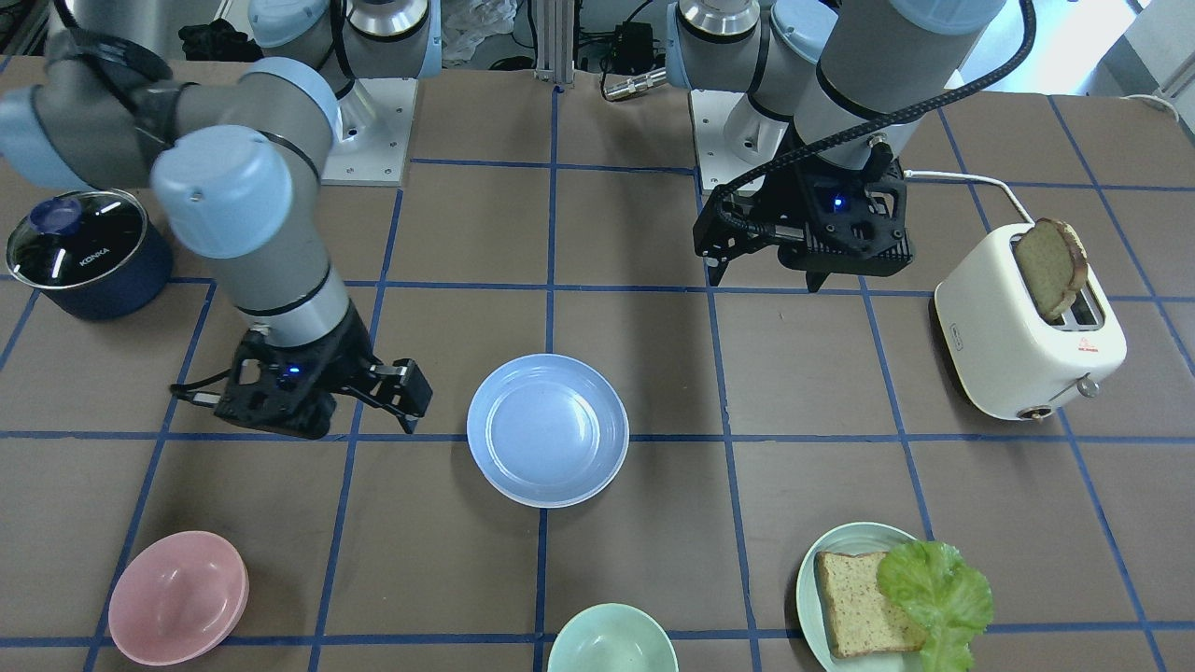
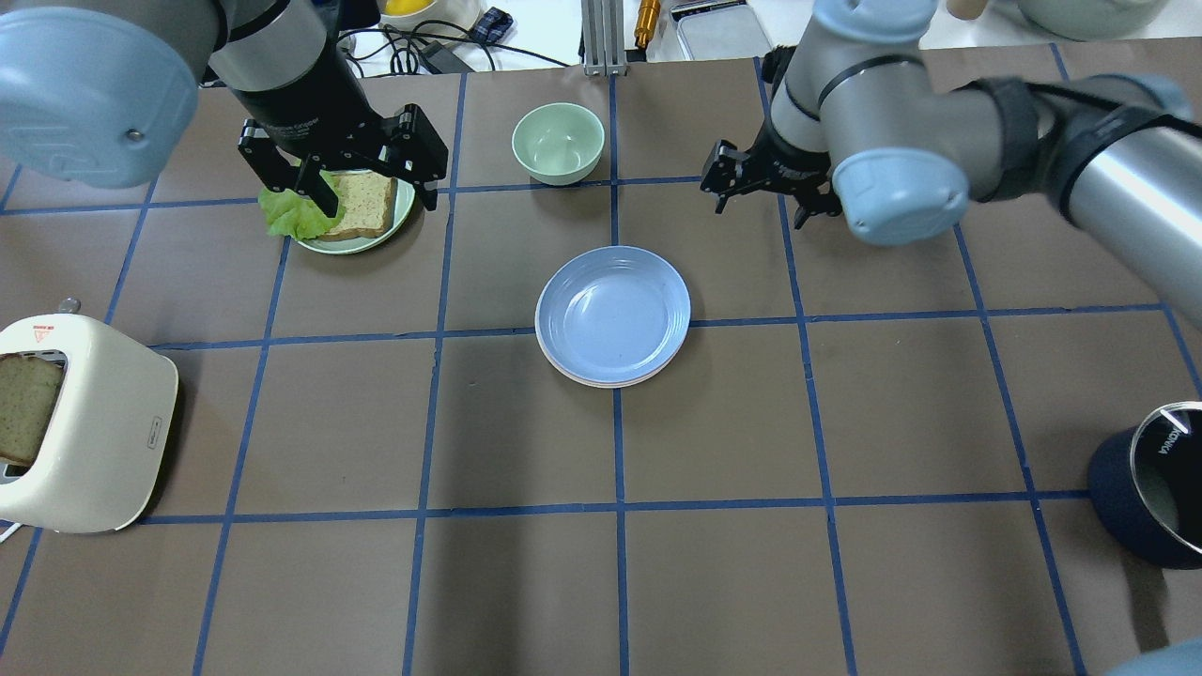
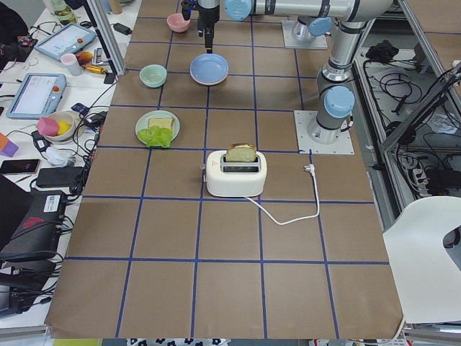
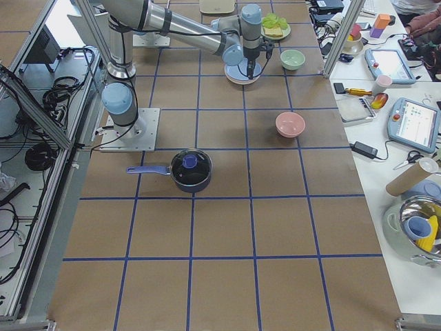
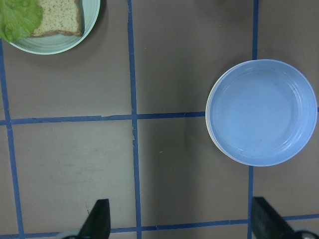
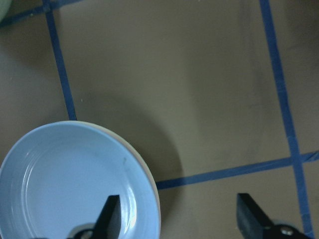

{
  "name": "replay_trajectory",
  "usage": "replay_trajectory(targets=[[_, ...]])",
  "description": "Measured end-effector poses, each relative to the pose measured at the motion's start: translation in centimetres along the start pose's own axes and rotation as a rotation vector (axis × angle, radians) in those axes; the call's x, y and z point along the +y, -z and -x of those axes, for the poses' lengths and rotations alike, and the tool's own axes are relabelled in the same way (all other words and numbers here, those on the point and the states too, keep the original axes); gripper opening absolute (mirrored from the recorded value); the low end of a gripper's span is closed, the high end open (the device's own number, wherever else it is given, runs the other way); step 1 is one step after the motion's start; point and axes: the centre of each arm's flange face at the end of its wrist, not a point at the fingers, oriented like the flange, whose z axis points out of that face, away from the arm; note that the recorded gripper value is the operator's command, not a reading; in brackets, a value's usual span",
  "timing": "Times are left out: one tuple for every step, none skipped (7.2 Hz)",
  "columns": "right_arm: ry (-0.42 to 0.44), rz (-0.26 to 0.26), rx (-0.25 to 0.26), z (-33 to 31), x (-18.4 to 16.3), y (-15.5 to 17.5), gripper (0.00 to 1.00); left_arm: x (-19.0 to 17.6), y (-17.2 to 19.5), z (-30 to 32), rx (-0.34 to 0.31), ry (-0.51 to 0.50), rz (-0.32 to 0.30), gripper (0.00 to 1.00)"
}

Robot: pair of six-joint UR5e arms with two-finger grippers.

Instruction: Stack three plates with pink and blue

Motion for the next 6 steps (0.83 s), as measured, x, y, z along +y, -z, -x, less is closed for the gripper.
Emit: replay_trajectory(targets=[[0.073, 0.032, 0.019, -2.4, -1.7, 3.6, 0.98, 0.0, 0.0, 0.1, -0.017, -0.013, -0.002, 1.0], [0.14, 0.055, 0.036, -4.7, -1.9, 6.9, 1.0, 0.0, 0.1, 0.2, -0.026, -0.019, -0.004, 1.0], [0.17, 0.064, 0.051, -6.4, -0.6, 10.7, 1.0, 0.0, 0.1, 0.3, -0.03, -0.02, -0.005, 1.0], [0.188, 0.073, 0.057, -6.7, 1.7, 13.7, 1.0, 0.0, 0.1, 0.3, -0.031, -0.02, -0.005, 1.0], [0.211, 0.087, 0.057, -5.8, 4.3, 15.5, 1.0, 0.0, 0.1, 0.3, -0.031, -0.02, -0.004, 1.0], [0.241, 0.092, 0.059, -4.4, 5.9, 16.1, 1.0, 0.0, 0.1, 0.3, -0.032, -0.02, -0.004, 1.0]])
